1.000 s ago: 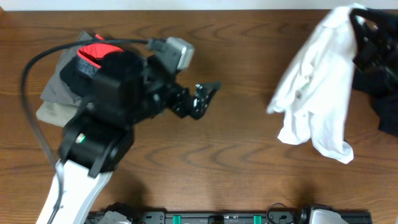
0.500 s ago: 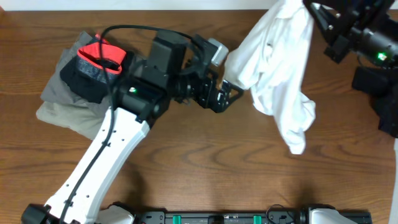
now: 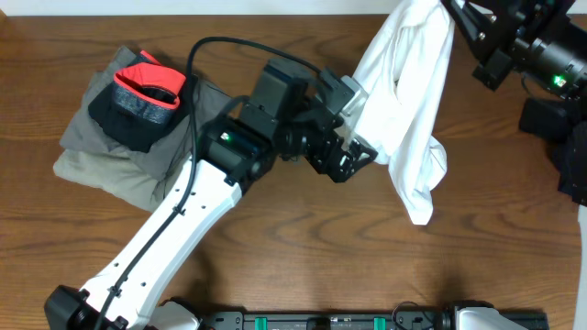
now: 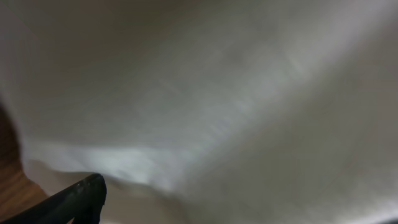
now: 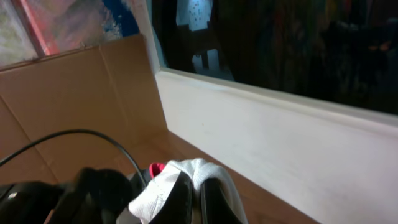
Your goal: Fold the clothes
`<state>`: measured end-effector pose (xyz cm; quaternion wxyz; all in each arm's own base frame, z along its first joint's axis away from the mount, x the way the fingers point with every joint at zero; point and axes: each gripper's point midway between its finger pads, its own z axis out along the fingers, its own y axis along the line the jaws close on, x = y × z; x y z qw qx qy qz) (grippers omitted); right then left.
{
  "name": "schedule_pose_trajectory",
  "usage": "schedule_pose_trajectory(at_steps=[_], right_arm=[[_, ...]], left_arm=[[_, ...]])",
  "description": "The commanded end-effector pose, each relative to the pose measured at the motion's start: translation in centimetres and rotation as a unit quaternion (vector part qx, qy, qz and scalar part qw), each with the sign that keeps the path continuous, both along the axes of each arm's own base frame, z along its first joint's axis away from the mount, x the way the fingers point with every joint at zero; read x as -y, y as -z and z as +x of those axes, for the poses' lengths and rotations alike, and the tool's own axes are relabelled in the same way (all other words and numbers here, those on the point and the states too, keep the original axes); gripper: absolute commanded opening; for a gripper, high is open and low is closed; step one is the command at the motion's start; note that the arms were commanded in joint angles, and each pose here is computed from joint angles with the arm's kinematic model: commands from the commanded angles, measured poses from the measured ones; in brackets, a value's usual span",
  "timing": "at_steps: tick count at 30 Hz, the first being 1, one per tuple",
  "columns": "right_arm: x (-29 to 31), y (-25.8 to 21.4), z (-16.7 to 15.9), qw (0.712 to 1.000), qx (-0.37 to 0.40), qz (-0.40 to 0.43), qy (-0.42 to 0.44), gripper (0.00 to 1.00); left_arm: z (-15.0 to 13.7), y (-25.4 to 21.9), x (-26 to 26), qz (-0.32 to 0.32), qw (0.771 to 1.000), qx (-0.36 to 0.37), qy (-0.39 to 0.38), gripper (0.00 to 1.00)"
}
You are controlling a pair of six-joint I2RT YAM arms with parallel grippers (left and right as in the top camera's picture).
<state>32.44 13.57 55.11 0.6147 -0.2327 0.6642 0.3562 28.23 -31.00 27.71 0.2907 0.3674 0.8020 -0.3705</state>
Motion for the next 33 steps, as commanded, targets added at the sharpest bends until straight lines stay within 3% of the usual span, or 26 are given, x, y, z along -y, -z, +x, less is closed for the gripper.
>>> schedule_pose_trajectory(at_steps=[1,15,18,21,26,27,30,33], right_arm=[[-0.2,-1.5,-1.3,1.0,0.022,0.006,-0.004,0.01],[0.0,-3.5,-1.5,0.999,0.035,0.04,0.003,0.01],[0.0,-3.9,-1.6,0.998,0.036,0.049,0.001,0.01],[0.0,-4.1,-1.6,0.998,0.032,0.057,-0.001,0.01],[0.0,-4.7,-2.1,0.997,0.042,0.061,-0.003,0.01],[0.0,-4.9,-2.3,0.997,0.045,0.061,-0.003,0.01],[0.0,-5.2,-2.8,0.997,0.05,0.061,-0.003,0.01],[0.0,-5.4,-3.3,0.997,0.056,0.06,-0.003,0.01]], left_arm=[[0.1,0.7,0.2,0.025,0.999,0.019,-0.006,0.96],[1.6,3.1,-1.6,0.126,0.987,0.061,-0.081,0.97],[2.0,3.3,-1.9,0.147,0.981,0.079,-0.098,0.93],[2.4,3.2,-2.0,0.154,0.978,0.092,-0.11,0.82],[3.1,2.4,-1.6,0.14,0.977,0.107,-0.116,0.53],[3.2,2.4,-1.8,0.143,0.976,0.111,-0.121,0.43],[3.5,2.4,-2.1,0.15,0.973,0.115,-0.13,0.29],[3.5,2.3,-2.2,0.151,0.973,0.116,-0.133,0.2]])
